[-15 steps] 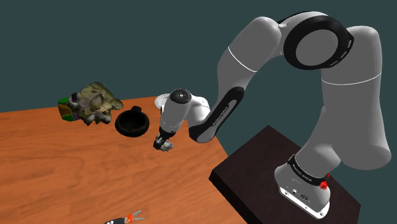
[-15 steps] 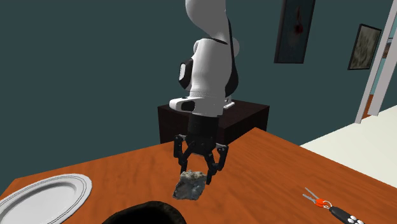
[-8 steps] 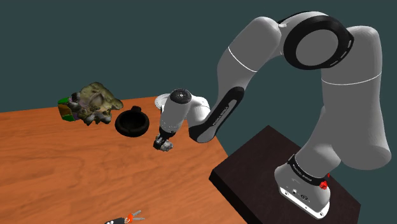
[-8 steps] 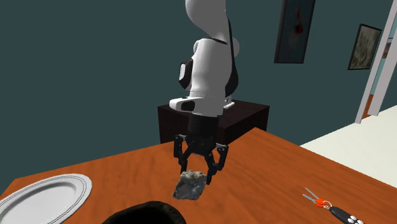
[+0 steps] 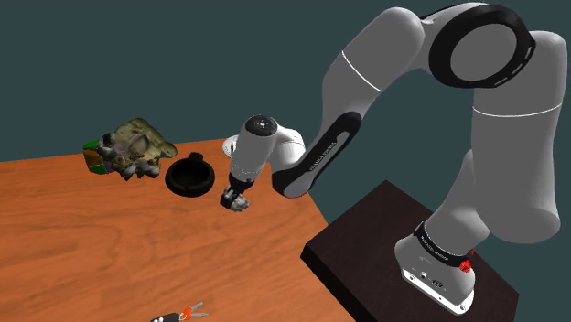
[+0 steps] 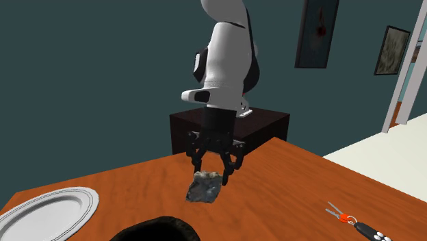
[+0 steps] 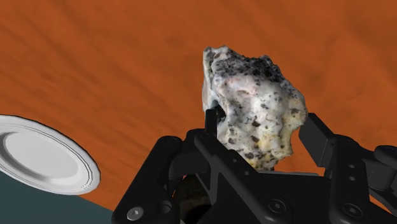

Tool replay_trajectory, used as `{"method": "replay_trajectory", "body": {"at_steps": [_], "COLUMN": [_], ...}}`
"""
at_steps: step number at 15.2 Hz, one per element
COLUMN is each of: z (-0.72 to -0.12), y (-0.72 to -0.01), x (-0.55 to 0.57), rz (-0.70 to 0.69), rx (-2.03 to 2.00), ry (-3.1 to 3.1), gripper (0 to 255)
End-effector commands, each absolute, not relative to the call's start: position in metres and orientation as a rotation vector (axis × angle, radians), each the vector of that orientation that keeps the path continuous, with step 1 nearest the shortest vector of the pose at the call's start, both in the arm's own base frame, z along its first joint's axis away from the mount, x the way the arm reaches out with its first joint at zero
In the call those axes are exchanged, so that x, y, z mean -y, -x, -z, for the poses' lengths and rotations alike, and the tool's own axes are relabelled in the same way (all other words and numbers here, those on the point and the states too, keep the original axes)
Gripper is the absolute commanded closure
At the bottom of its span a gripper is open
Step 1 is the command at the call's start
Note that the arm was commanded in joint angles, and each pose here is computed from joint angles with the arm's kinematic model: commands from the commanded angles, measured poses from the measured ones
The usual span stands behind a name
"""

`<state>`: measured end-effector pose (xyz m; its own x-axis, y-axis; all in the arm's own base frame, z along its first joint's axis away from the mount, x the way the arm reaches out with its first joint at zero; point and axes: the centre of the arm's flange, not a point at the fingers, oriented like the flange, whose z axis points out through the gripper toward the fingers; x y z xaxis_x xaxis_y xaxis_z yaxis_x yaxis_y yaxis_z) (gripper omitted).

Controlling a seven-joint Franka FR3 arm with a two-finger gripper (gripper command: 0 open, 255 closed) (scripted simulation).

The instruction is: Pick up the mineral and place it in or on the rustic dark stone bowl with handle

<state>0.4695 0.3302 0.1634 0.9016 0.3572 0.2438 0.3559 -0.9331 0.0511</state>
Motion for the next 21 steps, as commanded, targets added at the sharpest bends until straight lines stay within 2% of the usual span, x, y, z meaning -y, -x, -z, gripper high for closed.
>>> {"method": "replay_trajectory", "body": {"at_steps": [1,21], "z": [-0.174,-0.280], "y": [-0.470,-0.470], "x": [-0.330,-0.330], "rz": [-0.394,-0.394], "rx": [-0.574,-0.574], "ry": [-3.058,-3.058], "gripper": [255,255]}}
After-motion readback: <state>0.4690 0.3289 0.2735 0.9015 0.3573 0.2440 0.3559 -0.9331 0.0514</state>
